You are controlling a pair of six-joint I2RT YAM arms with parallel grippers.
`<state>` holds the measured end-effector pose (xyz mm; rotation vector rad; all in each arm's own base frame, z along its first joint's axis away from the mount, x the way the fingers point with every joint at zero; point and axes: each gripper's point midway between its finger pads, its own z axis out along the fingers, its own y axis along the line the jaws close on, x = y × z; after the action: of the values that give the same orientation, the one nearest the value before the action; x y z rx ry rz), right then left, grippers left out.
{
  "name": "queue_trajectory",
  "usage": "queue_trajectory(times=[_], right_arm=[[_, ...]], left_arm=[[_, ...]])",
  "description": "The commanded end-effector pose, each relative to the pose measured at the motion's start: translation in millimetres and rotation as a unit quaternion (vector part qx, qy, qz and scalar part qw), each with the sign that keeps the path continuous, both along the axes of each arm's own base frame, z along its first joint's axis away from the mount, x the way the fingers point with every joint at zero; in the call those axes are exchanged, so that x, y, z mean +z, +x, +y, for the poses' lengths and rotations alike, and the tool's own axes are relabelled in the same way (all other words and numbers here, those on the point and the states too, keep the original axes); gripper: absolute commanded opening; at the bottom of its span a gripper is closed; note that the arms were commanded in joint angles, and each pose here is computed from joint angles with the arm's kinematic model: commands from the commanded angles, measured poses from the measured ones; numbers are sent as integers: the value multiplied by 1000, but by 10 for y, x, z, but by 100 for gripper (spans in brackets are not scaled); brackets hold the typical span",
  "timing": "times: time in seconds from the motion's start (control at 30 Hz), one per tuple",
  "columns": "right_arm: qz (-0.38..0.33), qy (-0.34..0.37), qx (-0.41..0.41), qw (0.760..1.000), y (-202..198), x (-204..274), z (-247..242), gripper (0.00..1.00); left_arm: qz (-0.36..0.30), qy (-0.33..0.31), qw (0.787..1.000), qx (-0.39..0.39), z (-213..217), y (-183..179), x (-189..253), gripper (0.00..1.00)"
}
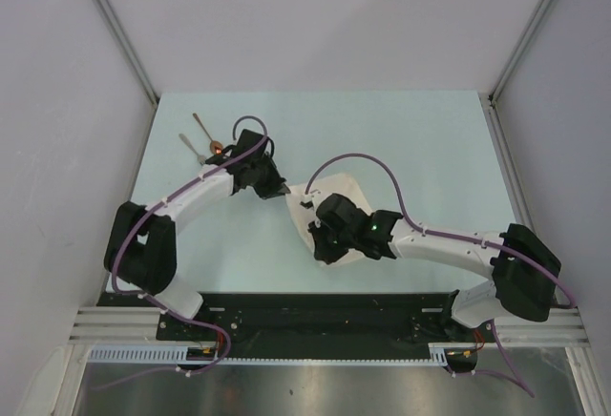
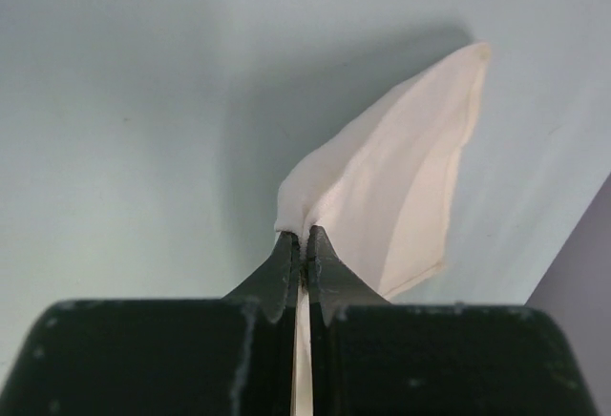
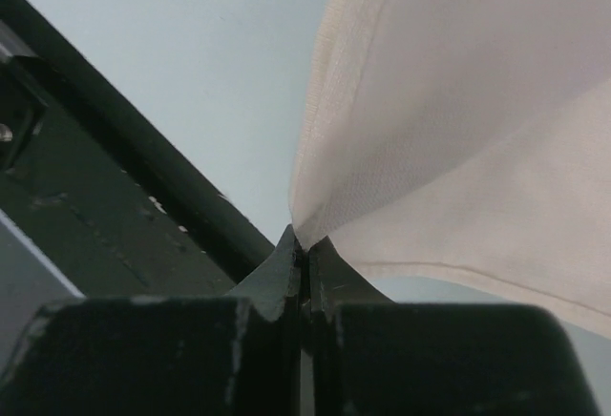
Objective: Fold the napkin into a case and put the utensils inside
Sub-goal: Pick up the upper triangle-folded napkin from the center of the board, then turn over the upper triangle folded napkin at the center of the board.
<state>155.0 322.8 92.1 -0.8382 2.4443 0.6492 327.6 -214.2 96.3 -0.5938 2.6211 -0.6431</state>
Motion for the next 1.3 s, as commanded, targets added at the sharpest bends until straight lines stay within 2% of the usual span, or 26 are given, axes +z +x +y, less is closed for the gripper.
queue_trajectory(times=[0.0, 0.2, 0.43, 0.47, 0.63, 0.73, 0.8, 1.0, 1.1, 1.13, 1.2, 1.27], right_arm=[[11, 111, 15, 994, -47, 556, 383, 0], [24, 186, 47, 981, -157, 934, 786, 0], [31, 301, 110, 947, -348, 1611, 1503, 0], [46, 299, 119, 946, -401, 1551, 1602, 0], [57, 389, 170, 904, -636, 2003, 2064, 0], [94, 445, 187, 871, -752, 2166, 2192, 0], [118, 472, 197, 851, -820, 2179, 2212, 0], [167, 482, 162, 845, -672, 1746, 1991, 0], [174, 487, 144, 844, -538, 1581, 1828, 0], [194, 476, 130, 848, -560, 1397, 1719, 0], [195, 476, 127, 848, -553, 1321, 1587, 0], [194, 449, 114, 865, -616, 1084, 1395, 0]], left_arm=[[-48, -6, 999, 12, 190, 36, 363, 0], [-55, -12, 997, 51, 479, -2, 602, 0], [-126, -6, 983, 133, 1141, -21, 1228, 0], [-144, -7, 980, 140, 1218, -40, 1383, 0], [-191, 17, 964, 183, 1669, -130, 1765, 0], [-225, 42, 954, 193, 1790, -147, 2000, 0], [-237, 47, 950, 197, 1819, -124, 2075, 0], [-227, 27, 958, 176, 1627, 160, 1718, 0], [-232, 9, 962, 144, 1336, 270, 1548, 0], [-220, 12, 965, 140, 1267, 289, 1404, 0], [-230, -7, 966, 116, 986, 343, 1385, 0], [-223, -11, 969, 102, 803, 370, 1298, 0]])
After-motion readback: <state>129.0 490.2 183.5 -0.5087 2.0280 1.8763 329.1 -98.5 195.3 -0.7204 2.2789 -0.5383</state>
